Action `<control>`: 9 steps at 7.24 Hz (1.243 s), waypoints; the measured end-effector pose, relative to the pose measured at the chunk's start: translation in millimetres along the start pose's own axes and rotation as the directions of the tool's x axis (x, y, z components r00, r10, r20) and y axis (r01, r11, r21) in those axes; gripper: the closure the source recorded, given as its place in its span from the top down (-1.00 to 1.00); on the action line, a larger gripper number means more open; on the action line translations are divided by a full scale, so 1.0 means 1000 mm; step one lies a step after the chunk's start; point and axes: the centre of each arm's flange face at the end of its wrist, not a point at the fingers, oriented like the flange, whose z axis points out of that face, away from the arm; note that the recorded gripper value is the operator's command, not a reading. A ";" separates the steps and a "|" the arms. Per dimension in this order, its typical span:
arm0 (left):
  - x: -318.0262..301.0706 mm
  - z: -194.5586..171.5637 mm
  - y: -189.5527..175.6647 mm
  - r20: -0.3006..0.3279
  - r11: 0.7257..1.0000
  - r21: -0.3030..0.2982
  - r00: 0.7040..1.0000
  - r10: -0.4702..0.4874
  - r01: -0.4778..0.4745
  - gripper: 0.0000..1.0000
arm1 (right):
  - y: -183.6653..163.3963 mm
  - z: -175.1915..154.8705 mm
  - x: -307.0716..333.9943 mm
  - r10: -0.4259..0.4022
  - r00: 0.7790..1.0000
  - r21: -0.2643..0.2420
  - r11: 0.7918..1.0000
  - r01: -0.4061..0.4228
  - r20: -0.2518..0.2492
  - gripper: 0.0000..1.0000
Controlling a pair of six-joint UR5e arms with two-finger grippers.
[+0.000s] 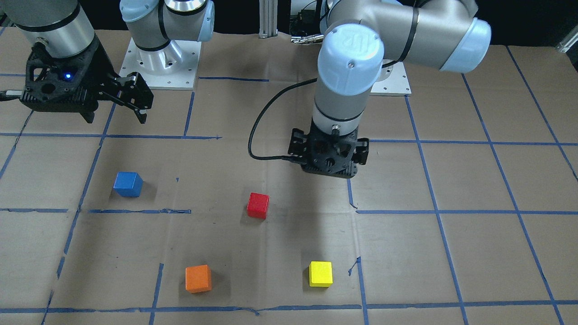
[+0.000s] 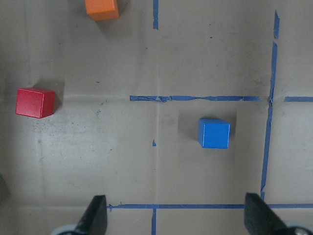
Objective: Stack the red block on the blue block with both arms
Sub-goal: 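Set the red cube down, open the left gripper and withdraw, then move the right gripper down over the red cube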
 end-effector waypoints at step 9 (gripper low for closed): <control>-0.085 -0.083 0.090 -0.068 0.997 0.020 0.995 0.075 -0.074 1.00 | -0.052 0.068 -0.105 0.094 0.995 0.076 0.992 -0.097 0.036 1.00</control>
